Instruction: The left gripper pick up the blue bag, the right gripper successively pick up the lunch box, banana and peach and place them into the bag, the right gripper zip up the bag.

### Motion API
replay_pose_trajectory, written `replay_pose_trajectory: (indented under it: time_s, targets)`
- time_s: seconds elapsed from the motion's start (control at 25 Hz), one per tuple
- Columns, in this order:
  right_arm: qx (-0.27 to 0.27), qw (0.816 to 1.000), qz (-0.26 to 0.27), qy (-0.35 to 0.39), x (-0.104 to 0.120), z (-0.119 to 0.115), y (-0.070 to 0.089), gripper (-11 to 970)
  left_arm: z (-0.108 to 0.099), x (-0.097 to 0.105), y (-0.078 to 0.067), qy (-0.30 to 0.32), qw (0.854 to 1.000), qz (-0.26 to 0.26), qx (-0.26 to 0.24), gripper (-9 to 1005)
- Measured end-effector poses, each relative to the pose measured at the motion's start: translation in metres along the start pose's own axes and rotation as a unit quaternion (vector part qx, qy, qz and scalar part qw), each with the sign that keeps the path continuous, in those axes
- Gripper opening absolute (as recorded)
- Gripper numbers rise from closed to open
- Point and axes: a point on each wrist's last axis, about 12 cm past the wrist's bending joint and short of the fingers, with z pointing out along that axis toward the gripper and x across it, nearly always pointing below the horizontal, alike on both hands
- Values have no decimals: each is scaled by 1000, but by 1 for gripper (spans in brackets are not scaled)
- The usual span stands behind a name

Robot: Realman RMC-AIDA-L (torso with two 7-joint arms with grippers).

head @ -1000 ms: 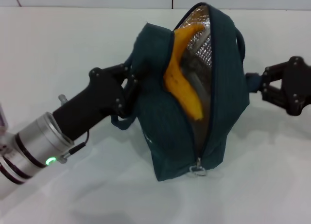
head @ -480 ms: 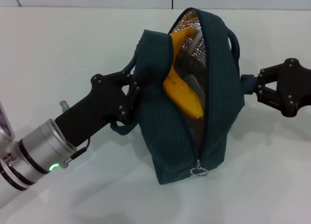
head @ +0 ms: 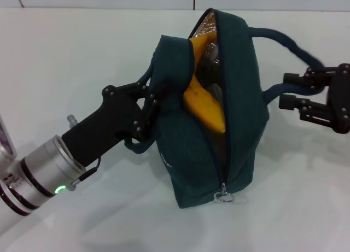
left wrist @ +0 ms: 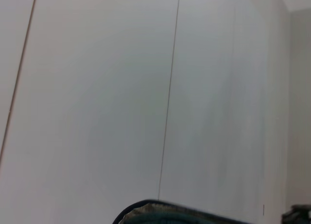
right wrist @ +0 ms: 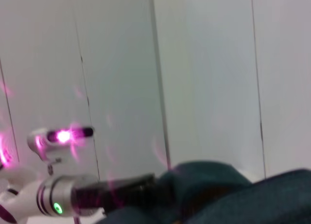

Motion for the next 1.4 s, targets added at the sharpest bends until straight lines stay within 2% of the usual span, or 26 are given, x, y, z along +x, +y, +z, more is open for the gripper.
replay_pose_trajectory:
  time_s: [0.24, 0.4, 0.52, 0.72, 0.92, 1.4]
  targets:
    - [-17, 999, -23, -37, 0, -17, 14, 359, 0, 1, 0, 3, 1000, 0, -2, 48]
    - [-38, 998, -33, -34, 7, -21, 23, 422, 0, 1, 0, 4, 1000, 0, -2, 56]
    - [-84, 996, -23, 15, 18, -11, 31, 419, 0, 1, 0, 4, 1000, 0, -2, 62]
    - [-137, 986, 16, 92, 45, 21, 38, 411, 2, 1, 0, 3, 1000, 0, 0, 71]
    - [-131, 983, 50, 116, 64, 37, 39, 400, 1, 1, -1, 3, 1000, -1, -1, 81]
    - [-136, 971, 87, 176, 79, 75, 34, 370, 1, 2, -1, 3, 1000, -5, -1, 104]
